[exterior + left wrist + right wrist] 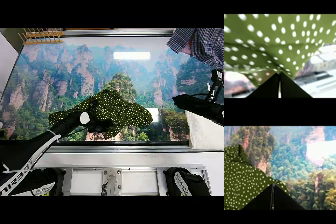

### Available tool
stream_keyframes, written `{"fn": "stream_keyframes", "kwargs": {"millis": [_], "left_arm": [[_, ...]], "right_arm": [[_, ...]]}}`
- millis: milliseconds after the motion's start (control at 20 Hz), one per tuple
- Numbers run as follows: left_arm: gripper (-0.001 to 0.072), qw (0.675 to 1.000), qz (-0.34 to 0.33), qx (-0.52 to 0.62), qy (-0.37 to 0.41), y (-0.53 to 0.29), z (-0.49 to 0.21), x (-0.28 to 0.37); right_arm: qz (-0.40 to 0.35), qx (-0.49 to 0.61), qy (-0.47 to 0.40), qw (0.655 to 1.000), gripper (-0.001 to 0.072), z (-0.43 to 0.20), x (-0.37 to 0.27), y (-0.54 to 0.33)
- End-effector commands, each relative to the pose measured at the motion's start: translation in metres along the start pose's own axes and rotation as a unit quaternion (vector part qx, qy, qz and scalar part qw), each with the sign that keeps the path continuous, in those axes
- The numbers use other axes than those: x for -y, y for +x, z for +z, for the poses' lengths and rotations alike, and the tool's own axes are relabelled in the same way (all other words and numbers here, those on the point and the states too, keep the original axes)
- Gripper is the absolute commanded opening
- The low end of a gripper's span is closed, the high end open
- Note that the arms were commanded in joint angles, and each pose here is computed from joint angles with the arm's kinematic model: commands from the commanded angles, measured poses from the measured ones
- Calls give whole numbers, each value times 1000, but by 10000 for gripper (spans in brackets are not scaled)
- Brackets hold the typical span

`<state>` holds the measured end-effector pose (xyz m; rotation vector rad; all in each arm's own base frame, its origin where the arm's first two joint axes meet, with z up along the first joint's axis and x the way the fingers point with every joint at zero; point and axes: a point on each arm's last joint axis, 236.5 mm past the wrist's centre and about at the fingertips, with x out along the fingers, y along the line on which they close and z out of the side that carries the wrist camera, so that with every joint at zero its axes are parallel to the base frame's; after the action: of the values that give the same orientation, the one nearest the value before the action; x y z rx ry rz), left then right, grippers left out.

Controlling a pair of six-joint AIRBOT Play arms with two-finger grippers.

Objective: Fold the clothes and pants, and hang the long-sleeved shirts on hangers.

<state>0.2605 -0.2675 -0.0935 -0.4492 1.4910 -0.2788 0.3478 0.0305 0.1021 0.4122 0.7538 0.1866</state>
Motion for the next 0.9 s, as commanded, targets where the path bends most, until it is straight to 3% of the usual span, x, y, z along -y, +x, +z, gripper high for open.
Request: {"fn": "stream_keyframes", "kwargs": {"millis": [0, 150, 350, 400, 450, 500, 600, 850], "left_arm": [[3, 997, 47, 51, 36, -44, 32, -36], [3, 985, 98, 141, 22, -112, 80, -91], [3, 973, 117, 199, -19, -175, 100, -145], [116, 973, 124, 190, -33, -180, 92, -157], [354, 974, 127, 183, -43, -180, 85, -164], [656, 975, 133, 161, -73, -168, 63, -185], [656, 978, 127, 124, -107, -142, 37, -200], [657, 987, 2, 93, -129, -84, 49, -162]], "right_arm": [[-14, -15, -5, 1000, 8, -12, 10, 4], [-16, -29, 2, 999, 7, -25, 15, 10], [-17, -32, 4, 999, 8, -27, 16, 11], [-16, -32, 4, 999, 8, -27, 15, 11], [-16, -32, 4, 999, 8, -27, 15, 11], [-16, -32, 4, 999, 8, -27, 15, 11], [-16, -32, 4, 999, 8, -27, 15, 11], [-16, -32, 4, 999, 8, -28, 15, 11]]}}
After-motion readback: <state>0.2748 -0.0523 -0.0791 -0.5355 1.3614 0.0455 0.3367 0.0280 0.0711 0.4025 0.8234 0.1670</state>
